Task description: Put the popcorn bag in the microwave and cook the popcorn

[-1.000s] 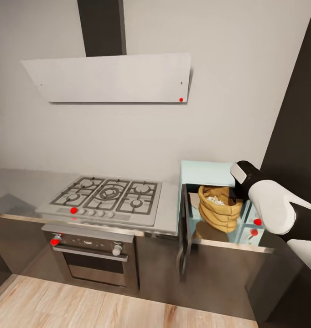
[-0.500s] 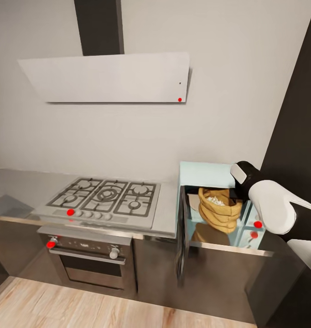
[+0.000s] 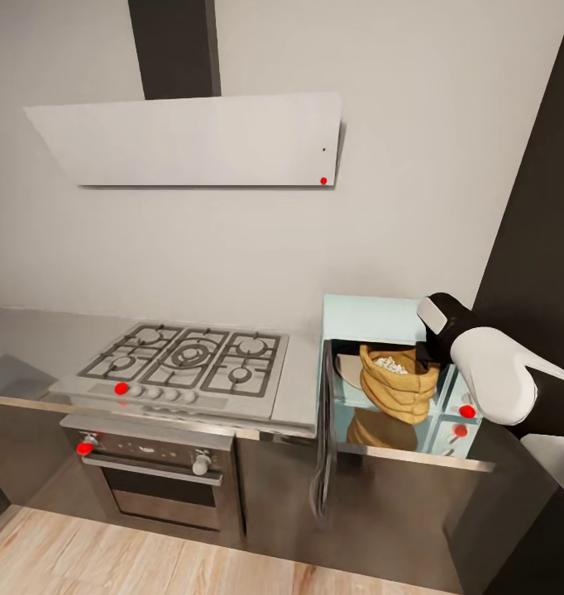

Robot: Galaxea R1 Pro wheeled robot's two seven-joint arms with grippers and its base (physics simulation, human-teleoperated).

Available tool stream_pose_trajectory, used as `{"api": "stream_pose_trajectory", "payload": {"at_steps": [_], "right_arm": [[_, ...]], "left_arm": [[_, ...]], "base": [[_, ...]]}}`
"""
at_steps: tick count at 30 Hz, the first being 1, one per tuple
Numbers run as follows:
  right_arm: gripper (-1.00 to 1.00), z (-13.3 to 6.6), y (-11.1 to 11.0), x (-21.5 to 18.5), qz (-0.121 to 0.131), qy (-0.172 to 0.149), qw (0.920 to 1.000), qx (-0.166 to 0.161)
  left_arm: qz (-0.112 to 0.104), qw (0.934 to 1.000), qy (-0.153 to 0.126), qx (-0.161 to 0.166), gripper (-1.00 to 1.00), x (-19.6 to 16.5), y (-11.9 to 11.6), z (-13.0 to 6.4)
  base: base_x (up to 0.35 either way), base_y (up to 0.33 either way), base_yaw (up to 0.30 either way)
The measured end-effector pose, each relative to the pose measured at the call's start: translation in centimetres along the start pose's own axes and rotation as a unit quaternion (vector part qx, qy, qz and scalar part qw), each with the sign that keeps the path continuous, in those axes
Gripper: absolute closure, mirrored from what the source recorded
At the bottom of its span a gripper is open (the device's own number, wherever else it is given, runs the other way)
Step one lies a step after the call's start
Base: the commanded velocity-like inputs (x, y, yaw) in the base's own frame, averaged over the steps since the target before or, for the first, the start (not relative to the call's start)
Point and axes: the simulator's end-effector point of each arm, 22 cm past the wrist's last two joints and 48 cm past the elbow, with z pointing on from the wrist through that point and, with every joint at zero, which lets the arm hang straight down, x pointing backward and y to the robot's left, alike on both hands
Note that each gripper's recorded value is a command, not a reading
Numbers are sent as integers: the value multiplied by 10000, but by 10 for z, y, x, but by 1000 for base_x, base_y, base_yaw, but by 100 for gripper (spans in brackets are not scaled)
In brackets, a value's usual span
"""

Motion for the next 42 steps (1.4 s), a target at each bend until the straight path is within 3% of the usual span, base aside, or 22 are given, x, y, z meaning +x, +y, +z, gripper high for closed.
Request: {"api": "stream_pose_trajectory", "payload": {"at_steps": [35,36,37,42], "right_arm": [[100,1,-1,2,-42,23,10000,31],[-100,1,-1,2,-42,23,10000,31],[-100,-9,-13,-15,27,-226,9996,166],[-100,-9,-14,-14,26,-213,9996,184]], "left_arm": [[12,10000,-3,0,-100,0,1,0],[9,10000,-2,-4,-100,0,2,0],[9,10000,-7,-3,-100,0,2,0],[6,10000,-9,-2,-100,0,2,0]], "base": [[62,0,0],[0,0,0],[0,0,0],[0,0,0]]}}
